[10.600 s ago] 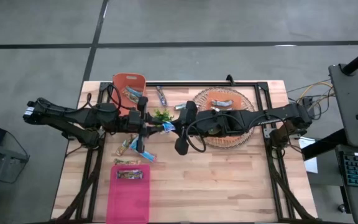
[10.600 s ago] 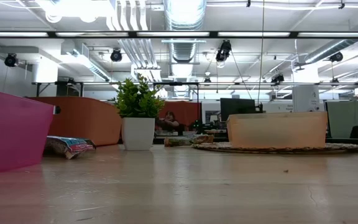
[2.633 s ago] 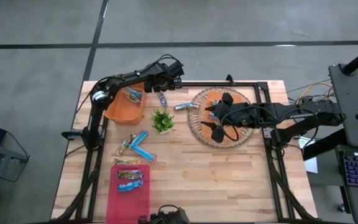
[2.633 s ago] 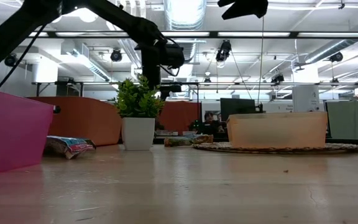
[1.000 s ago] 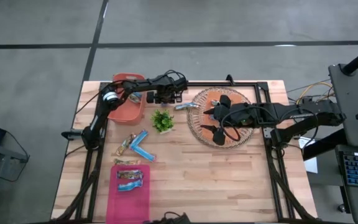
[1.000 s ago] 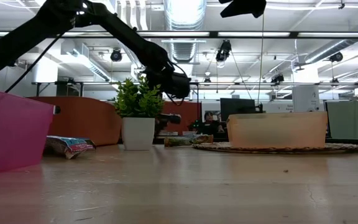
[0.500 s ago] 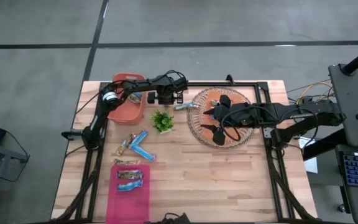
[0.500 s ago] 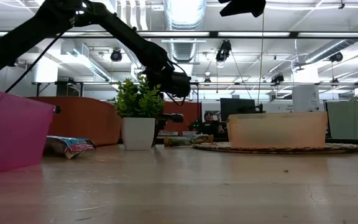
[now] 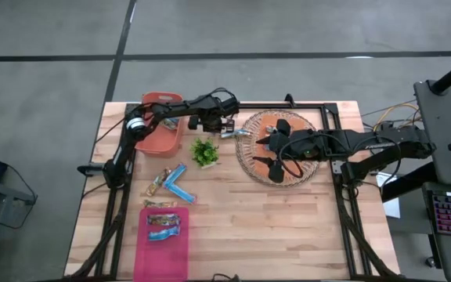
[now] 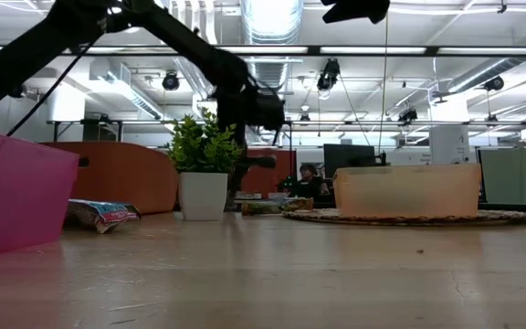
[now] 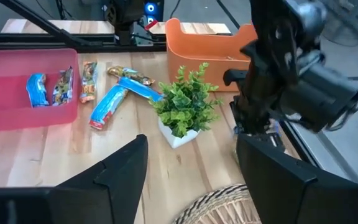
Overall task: Pick and place Granola Bars by type
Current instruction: Put the blue granola bar into the pink bin
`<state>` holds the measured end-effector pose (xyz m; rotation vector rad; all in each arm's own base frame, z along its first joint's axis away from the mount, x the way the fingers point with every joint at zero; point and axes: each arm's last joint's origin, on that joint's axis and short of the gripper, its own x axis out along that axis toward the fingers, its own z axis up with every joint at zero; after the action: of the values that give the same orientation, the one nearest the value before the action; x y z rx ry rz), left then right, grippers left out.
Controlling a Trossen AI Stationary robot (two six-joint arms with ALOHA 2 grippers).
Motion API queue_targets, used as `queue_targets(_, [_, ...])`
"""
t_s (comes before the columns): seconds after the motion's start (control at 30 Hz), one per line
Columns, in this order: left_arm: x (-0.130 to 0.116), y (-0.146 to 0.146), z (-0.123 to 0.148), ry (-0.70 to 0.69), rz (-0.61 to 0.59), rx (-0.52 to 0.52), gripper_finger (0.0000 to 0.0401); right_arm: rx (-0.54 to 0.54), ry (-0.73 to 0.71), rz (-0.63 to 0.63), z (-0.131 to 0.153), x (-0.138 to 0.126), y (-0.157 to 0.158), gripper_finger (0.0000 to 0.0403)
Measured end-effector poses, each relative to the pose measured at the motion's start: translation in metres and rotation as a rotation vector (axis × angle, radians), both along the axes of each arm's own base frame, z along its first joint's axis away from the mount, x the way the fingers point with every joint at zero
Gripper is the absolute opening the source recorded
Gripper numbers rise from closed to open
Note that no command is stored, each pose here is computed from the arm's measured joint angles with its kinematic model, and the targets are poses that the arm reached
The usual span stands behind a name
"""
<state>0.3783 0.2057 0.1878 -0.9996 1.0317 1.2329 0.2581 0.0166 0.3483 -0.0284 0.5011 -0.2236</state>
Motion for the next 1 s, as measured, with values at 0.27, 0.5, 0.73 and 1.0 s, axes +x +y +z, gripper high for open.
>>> queue_targets(0.27, [-0.003, -0.015, 0.042, -0.042, -0.178, 0.073, 0.0011, -0.033, -0.021, 0.008, 0.003, 0.001, 0.000, 0.0238])
queue_targets(0.5, [-0.013, -0.030, 0.076, -0.038, -0.379, 0.136, 0.0011, -0.027, -0.093, -0.048, 0.014, 0.002, -0.002, 0.0246])
queue_targets(0.73, [-0.031, -0.047, 0.124, -0.081, -0.546, 0.248, 0.0011, -0.029, -0.188, -0.056, 0.034, 0.003, -0.002, 0.0236])
queue_targets(1.0, [-0.049, -0.083, 0.175, -0.168, -0.787, 0.411, 0.0010, 0.109, -0.357, -0.085, 0.048, 0.006, -0.001, 0.0233])
